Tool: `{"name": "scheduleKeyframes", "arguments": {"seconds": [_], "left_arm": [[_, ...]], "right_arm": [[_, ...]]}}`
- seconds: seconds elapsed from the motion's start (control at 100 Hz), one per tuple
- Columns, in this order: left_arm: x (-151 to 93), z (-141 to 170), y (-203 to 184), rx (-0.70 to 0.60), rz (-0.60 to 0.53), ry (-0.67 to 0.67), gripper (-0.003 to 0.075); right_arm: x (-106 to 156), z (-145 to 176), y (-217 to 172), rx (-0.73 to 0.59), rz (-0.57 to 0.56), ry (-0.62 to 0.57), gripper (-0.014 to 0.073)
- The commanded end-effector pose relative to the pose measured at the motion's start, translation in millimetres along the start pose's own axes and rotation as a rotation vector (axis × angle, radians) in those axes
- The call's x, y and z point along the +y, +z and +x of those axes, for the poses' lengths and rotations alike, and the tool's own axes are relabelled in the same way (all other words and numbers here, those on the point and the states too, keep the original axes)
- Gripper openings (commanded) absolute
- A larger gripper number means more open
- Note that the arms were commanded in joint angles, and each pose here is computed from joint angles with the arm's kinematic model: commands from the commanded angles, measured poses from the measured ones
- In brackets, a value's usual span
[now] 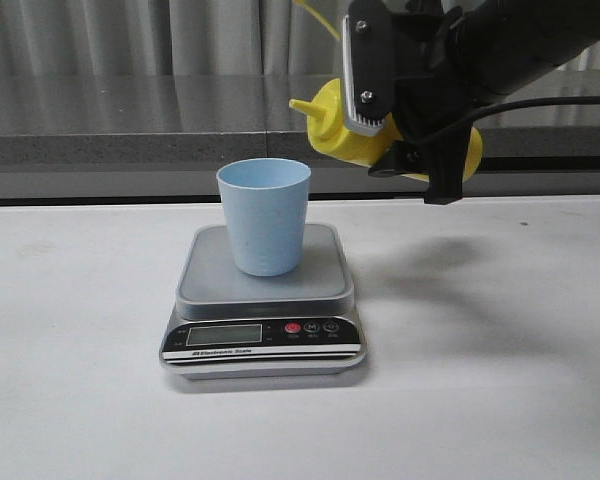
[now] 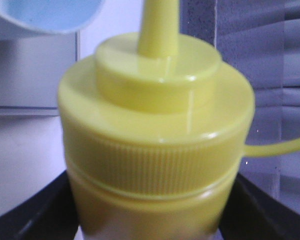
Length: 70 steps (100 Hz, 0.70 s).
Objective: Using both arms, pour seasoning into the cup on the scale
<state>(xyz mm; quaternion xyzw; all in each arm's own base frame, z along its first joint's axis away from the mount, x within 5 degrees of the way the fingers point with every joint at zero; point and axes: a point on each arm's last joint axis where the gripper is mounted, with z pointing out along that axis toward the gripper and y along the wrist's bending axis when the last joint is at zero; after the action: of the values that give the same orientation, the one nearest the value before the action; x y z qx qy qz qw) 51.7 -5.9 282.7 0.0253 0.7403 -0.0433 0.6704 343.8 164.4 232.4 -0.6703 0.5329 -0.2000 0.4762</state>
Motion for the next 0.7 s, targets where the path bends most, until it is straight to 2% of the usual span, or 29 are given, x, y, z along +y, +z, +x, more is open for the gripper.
{"name": "scheduleKeyframes", "arguments": {"seconds": [0.0,0.15,0.29,0.48,0.69], "left_arm": [[-0.3,-14.8,-1.5,-0.093,0.002,-0.018,-0.002],[-0.3,-14.8,-1.5,-0.093,0.002,-0.018,-0.002],[-0.3,-14.8,-1.5,-0.093,0.002,-0.018,-0.002],[-0.3,-14.8,-1.5,-0.093,0.002,-0.018,-0.002],[-0.3,-14.8,-1.5,-0.093,0.002,-0.018,-0.002]], "right_arm": [[-30.3,-15.5,-16.1,-0.064,0.12,-0.052,0.031],[-41.5,-25.0,-17.2,-0.053,0.121,-0.09,0.031],[-50.2,-32.5,-18.7,-0.025,0.11,-0.176,0.031],[-50.9,-32.9,-18.5,0.018,0.086,-0.319,0.031],[-50.2,-31.6,-18.1,0.036,0.076,-0.393,0.031]]}}
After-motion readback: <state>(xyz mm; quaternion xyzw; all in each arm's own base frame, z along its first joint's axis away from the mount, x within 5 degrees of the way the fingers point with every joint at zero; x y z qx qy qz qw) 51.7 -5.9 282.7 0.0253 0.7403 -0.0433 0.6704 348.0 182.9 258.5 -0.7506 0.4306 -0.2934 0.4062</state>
